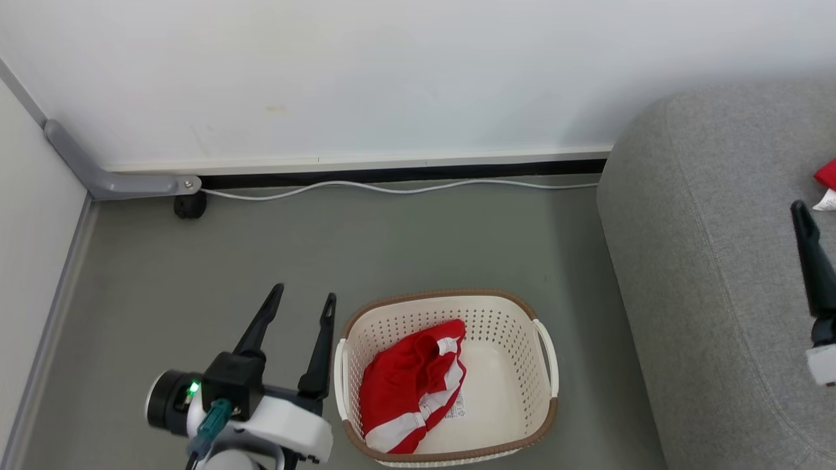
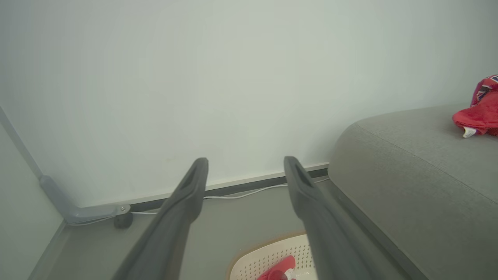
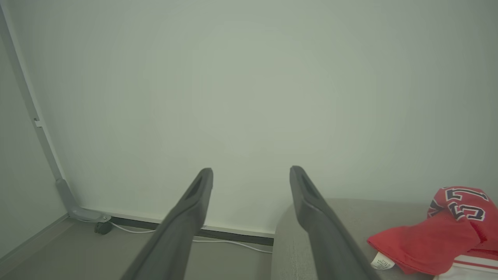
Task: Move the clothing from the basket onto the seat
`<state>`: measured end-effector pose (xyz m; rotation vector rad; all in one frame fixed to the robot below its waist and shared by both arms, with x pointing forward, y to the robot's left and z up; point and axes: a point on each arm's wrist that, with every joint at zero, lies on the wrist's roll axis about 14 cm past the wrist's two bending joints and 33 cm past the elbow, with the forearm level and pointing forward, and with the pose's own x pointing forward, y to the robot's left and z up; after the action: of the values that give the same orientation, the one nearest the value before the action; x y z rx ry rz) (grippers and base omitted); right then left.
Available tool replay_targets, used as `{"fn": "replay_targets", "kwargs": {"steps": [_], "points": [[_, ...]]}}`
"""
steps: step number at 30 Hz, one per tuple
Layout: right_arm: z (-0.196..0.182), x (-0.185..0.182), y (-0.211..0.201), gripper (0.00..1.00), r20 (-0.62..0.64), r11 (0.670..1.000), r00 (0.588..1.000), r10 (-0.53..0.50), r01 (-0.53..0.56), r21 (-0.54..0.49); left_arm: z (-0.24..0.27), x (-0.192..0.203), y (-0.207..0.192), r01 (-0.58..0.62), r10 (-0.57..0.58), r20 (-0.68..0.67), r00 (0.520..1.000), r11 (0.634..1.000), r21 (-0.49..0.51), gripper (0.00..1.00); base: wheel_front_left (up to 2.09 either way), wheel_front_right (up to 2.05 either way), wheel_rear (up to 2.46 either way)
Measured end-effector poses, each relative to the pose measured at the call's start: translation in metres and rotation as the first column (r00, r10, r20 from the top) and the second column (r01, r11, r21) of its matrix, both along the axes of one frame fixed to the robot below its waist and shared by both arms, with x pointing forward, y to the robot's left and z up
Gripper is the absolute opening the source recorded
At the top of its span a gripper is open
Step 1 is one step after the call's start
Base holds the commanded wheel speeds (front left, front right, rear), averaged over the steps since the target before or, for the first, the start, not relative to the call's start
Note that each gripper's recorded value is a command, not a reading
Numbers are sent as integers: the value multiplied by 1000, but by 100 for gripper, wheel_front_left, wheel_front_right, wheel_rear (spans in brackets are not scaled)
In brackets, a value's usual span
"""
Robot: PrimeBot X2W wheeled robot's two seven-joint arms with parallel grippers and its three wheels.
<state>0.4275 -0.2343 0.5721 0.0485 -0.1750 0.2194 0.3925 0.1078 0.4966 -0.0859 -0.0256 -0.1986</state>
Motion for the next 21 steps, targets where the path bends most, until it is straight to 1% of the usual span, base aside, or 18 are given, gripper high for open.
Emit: {"fn": "replay_targets", "kwargs": {"steps": [6, 10, 13, 21], "points": [[-24, -24, 18, 100, -59, 999, 998, 19, -16, 52, -10, -31, 29, -116, 116, -26, 993, 993, 10, 100, 0, 0, 0], [-45, -37, 24, 100, -111, 998, 994, 14, -7, 65, -11, -45, 51, -213, 213, -31, 976, 977, 8, 100, 0, 0, 0], [-55, -45, 28, 100, -138, 996, 990, 10, 2, 85, -11, -54, 60, -265, 265, -35, 964, 964, -3, 100, 0, 0, 0], [-84, -65, 38, 100, -212, 994, 977, -2, 26, 110, -29, -82, 73, -318, 318, -93, 943, 948, 17, 100, 0, 0, 0]]}}
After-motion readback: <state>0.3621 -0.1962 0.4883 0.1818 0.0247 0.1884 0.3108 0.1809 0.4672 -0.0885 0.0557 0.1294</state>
